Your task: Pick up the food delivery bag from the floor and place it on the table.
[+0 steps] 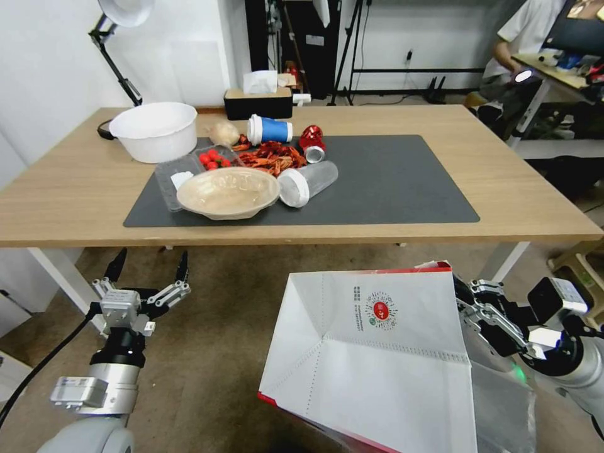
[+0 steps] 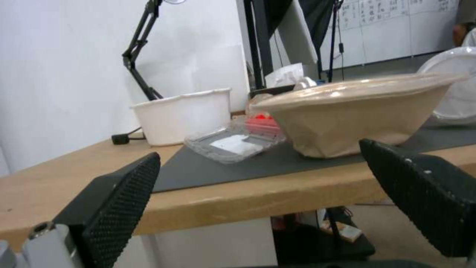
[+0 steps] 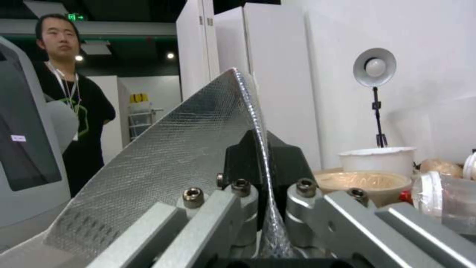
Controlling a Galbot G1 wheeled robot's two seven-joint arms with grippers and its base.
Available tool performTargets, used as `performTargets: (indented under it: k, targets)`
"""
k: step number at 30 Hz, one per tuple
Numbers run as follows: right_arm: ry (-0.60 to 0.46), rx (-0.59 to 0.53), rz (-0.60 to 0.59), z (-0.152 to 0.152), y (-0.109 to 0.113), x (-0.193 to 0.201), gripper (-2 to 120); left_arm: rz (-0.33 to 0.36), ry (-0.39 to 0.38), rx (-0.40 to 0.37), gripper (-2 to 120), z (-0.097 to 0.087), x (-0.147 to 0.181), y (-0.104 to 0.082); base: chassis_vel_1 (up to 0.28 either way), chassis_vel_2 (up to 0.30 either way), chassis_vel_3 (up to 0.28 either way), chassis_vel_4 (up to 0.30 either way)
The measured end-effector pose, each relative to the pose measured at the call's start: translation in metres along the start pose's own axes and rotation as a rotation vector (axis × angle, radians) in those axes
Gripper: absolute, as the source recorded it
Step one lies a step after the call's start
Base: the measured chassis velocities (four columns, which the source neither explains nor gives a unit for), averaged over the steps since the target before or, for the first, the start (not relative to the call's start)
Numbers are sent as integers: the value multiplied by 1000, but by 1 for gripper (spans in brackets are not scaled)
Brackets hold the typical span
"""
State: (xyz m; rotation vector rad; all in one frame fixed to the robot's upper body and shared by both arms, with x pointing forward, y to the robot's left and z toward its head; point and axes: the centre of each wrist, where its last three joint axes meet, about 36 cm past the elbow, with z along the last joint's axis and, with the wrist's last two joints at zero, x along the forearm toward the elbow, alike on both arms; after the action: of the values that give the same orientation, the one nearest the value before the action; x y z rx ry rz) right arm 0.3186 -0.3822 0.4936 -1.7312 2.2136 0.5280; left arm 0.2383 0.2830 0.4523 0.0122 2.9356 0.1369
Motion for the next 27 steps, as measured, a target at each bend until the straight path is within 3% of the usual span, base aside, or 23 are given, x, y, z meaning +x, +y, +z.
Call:
performTargets:
  k: [27]
  targets:
    - [0, 6, 1, 0, 0, 0, 0, -4, -4, 3, 100, 1, 1, -1, 0, 0, 0, 0]
